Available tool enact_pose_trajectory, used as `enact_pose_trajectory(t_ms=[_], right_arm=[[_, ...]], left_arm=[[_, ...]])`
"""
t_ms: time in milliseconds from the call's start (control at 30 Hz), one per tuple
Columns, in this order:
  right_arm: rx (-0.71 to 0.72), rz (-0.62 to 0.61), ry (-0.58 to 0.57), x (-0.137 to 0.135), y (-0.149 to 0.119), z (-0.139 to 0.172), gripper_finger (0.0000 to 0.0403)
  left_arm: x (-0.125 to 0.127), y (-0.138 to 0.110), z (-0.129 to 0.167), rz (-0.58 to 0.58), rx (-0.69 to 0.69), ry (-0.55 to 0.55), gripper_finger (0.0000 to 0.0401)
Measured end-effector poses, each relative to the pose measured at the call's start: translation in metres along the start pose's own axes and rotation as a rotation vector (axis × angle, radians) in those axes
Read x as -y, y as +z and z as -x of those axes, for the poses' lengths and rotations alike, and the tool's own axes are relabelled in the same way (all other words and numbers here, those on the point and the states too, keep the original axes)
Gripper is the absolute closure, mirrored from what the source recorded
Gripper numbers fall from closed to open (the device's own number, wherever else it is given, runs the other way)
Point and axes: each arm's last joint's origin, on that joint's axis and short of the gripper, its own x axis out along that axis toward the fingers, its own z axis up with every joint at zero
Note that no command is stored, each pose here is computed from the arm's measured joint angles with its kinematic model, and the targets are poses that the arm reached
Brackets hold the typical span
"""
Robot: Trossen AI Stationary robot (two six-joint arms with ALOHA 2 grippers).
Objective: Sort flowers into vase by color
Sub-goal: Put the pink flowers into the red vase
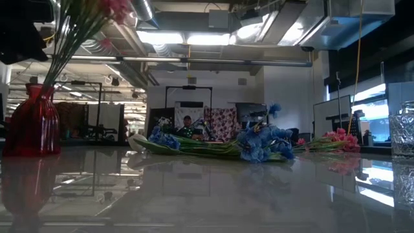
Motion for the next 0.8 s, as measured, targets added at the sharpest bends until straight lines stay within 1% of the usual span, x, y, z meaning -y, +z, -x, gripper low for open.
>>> enact_pose_trajectory(t_ms=[67,167,233,300,367,467,567,667,800], right_arm=[[-0.023,-0.002,0.007,0.001,-0.002,0.001,0.0221],[-0.069,-0.005,0.004,0.003,-0.007,0.001,0.0221],[-0.117,-0.012,0.012,0.007,-0.011,0.003,0.0220],[-0.188,-0.046,-0.003,0.020,-0.017,0.004,0.0211],[-0.263,-0.132,-0.037,0.040,-0.024,0.002,0.0196],[-0.406,-0.290,-0.124,0.076,-0.042,-0.004,0.0167],[-0.558,-0.412,-0.268,0.109,-0.066,-0.009,0.0143],[-0.714,-0.505,-0.413,0.142,-0.092,-0.016,0.0133],[-0.894,-0.671,-0.595,0.179,-0.128,-0.022,0.0139]], left_arm=[[0.001,0.001,0.002,0.010,-0.047,-0.017,0.0275],[0.006,0.006,0.012,0.037,-0.131,-0.080,0.0275],[0.009,0.012,0.020,0.061,-0.157,-0.119,0.0275],[0.012,0.018,0.028,0.069,-0.155,-0.142,0.0275],[0.016,0.023,0.033,0.054,-0.135,-0.167,0.0275],[0.023,0.028,0.035,-0.011,-0.057,-0.227,0.0275],[0.027,0.030,0.036,-0.068,-0.023,-0.265,0.0275],[0.026,0.030,0.036,-0.081,0.001,-0.240,0.0275],[0.024,0.031,0.034,-0.102,0.054,-0.200,0.0275]])
